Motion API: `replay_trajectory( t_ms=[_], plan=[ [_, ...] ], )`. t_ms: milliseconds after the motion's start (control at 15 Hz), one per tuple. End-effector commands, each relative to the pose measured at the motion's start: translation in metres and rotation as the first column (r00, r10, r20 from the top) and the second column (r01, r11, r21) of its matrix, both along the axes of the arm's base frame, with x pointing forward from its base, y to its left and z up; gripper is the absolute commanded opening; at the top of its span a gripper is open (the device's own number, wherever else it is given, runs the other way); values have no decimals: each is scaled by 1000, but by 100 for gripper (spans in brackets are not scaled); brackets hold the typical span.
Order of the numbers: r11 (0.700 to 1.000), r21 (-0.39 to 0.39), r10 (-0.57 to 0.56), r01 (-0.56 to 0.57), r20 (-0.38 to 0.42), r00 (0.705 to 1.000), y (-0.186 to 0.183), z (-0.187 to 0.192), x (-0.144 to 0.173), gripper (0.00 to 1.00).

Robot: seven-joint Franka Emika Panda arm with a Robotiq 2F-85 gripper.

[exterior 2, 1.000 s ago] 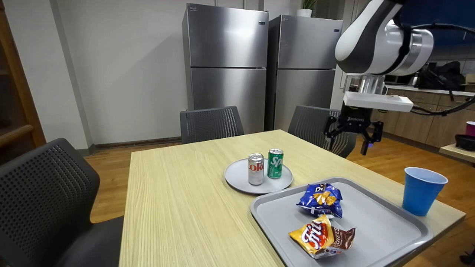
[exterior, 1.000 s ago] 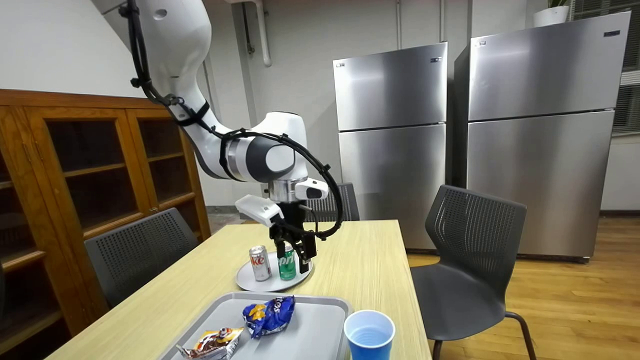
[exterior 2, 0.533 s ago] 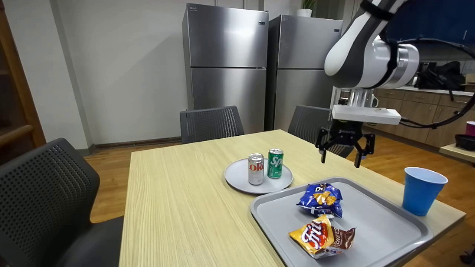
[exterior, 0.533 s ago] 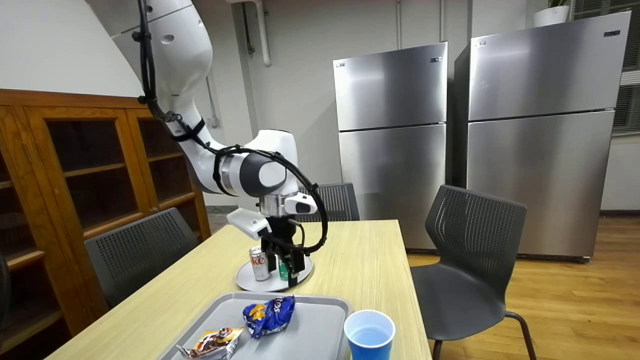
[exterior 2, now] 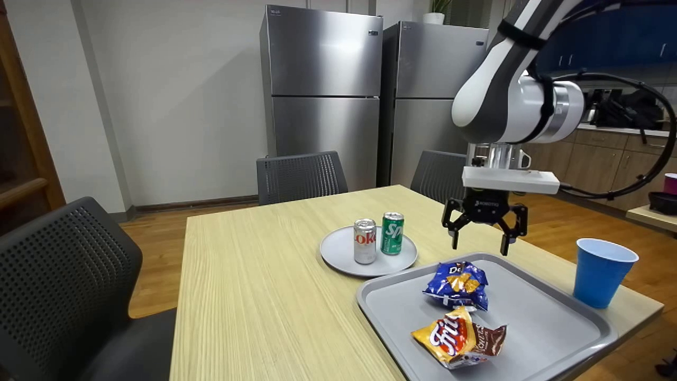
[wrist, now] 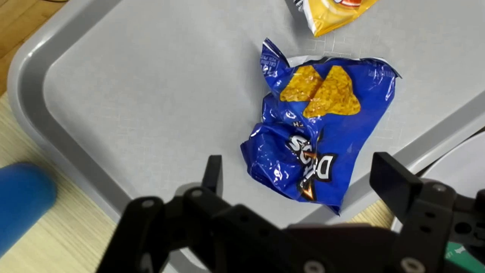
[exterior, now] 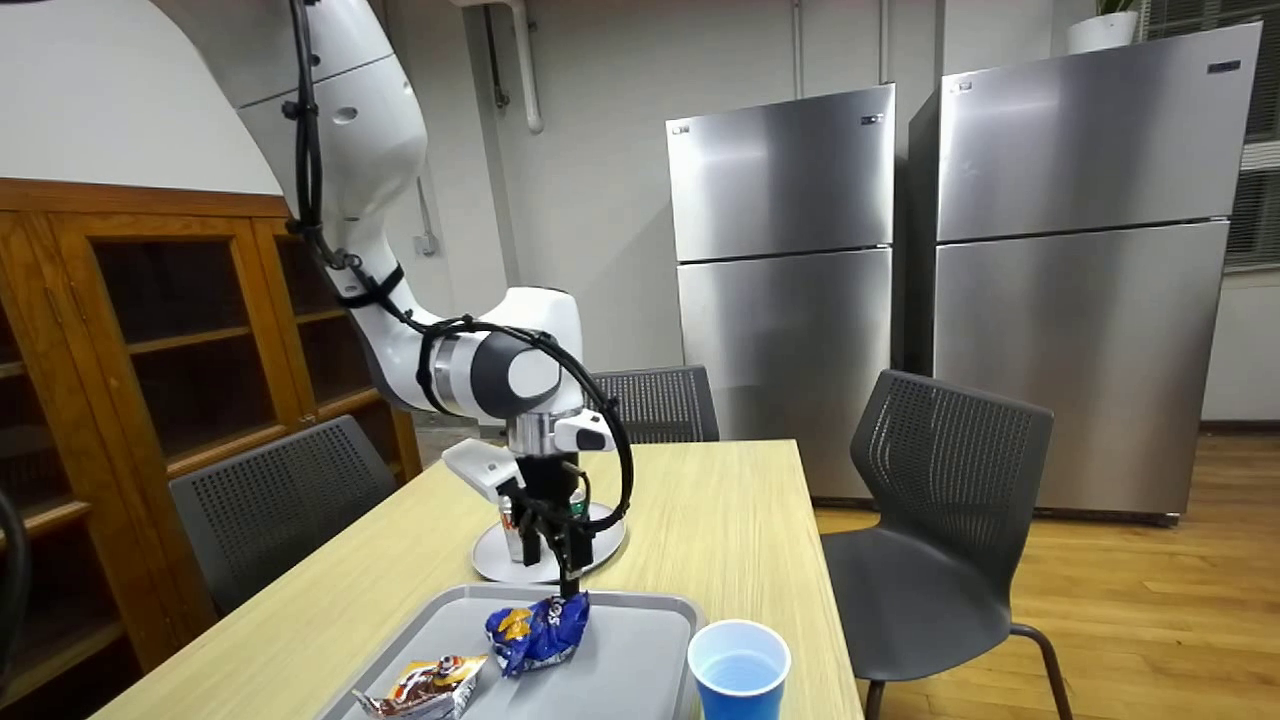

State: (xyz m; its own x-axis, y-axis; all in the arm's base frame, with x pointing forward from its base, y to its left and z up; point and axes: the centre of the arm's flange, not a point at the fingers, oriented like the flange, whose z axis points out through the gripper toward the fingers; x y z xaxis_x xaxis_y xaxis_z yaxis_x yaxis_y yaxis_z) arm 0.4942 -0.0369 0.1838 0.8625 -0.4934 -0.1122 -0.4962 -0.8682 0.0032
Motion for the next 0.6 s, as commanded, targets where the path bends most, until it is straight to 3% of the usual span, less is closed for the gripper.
replay_trajectory(
  t_ms=[0,533],
  plan=[
    [1000,-1,-27,27,0,1000,10,-8,7,100],
    [1000,-9,-24,23,-16,1000,16,-29,7,100]
  ],
)
